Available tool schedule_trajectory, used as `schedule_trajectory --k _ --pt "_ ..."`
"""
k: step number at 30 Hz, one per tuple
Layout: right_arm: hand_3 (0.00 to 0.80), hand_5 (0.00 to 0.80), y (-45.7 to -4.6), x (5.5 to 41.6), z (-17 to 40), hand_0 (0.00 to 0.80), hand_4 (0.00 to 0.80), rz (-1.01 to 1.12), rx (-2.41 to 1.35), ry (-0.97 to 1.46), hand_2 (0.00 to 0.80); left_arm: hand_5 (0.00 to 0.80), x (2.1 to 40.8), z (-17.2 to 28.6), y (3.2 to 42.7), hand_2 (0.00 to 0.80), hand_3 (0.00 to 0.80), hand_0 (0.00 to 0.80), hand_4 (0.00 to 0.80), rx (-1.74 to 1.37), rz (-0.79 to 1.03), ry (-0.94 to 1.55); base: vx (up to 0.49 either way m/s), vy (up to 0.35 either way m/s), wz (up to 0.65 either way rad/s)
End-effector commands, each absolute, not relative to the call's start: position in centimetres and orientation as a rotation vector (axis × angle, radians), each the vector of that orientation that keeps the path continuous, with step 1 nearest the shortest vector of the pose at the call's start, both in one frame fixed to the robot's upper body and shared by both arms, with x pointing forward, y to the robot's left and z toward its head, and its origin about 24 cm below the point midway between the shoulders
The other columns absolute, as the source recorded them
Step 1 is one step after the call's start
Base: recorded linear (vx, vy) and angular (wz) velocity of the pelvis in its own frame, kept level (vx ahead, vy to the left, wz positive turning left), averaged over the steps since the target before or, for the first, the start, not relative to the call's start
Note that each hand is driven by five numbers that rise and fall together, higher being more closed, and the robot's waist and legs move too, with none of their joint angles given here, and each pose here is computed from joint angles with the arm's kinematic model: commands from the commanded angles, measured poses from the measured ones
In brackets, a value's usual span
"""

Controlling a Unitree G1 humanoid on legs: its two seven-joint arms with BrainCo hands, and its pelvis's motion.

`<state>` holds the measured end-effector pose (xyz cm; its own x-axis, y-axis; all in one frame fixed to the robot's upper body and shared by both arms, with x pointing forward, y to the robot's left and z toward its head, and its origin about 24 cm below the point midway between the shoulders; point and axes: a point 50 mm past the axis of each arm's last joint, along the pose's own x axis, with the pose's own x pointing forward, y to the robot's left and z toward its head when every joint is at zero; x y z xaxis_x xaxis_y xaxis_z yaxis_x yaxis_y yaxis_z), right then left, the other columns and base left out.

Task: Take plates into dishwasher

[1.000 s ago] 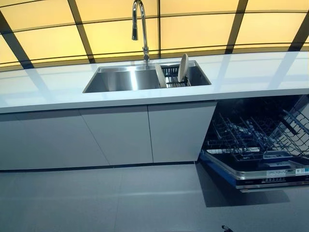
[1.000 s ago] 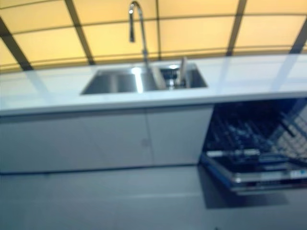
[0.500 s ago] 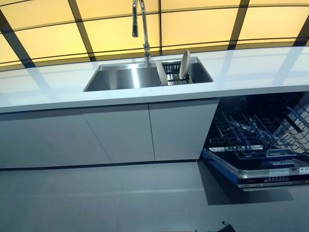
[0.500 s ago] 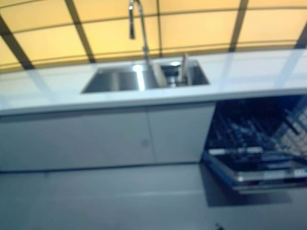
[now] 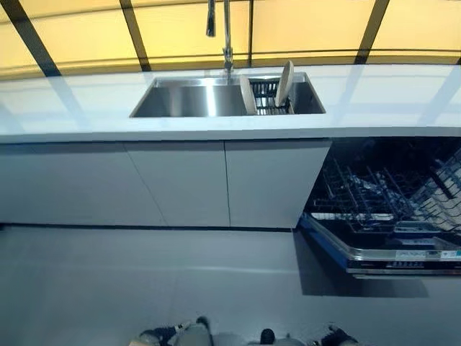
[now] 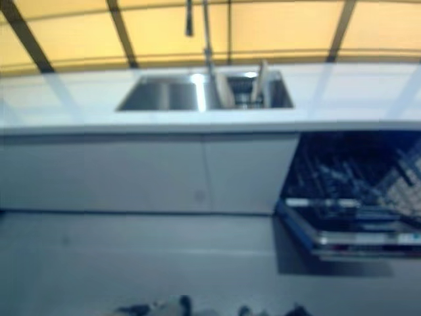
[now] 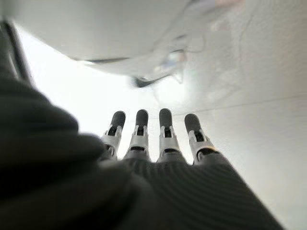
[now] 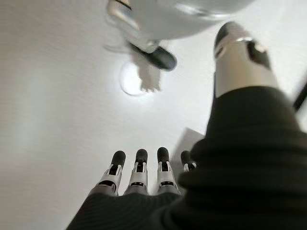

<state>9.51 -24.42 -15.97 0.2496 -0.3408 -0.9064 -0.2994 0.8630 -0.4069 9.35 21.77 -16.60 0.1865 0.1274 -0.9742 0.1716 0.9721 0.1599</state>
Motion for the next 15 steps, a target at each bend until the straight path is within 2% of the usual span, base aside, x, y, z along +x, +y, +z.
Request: schedule_trajectory --k 1,4,6,12,15 --pt "0.000 0.000 -24.6 10.6 -15.6 0.000 0.000 -0.042 -0.560 1.284 0.000 0.000 6.3 -17.1 22.1 0.000 0.000 0.000 0.000 0.258 -0.011 1.492 0.405 0.154 -0.40" --pt "0.000 0.000 -24.9 10.1 -15.7 0.000 0.000 -0.087 -0.535 1.312 0.000 0.000 5.0 -17.2 22.7 0.000 0.000 0.000 0.000 0.230 0.023 1.533 0.367 0.120 -0.22" --pt "0.000 0.000 -24.9 9.4 -15.9 0.000 0.000 -0.037 -0.554 1.327 0.000 0.000 4.7 -17.1 23.1 0.000 0.000 0.000 0.000 0.212 0.033 1.526 0.429 0.063 -0.14" --pt "0.000 0.000 -24.3 9.8 -15.9 0.000 0.000 0.071 -0.596 1.312 0.000 0.000 6.0 -16.6 24.2 0.000 0.000 0.000 0.000 0.260 -0.001 1.503 0.294 0.035 -0.45" --pt "0.000 0.000 -24.3 9.8 -15.9 0.000 0.000 0.063 -0.593 1.320 0.000 0.000 5.6 -16.7 24.3 0.000 0.000 0.000 0.000 0.249 -0.006 1.536 0.218 0.092 -0.21"
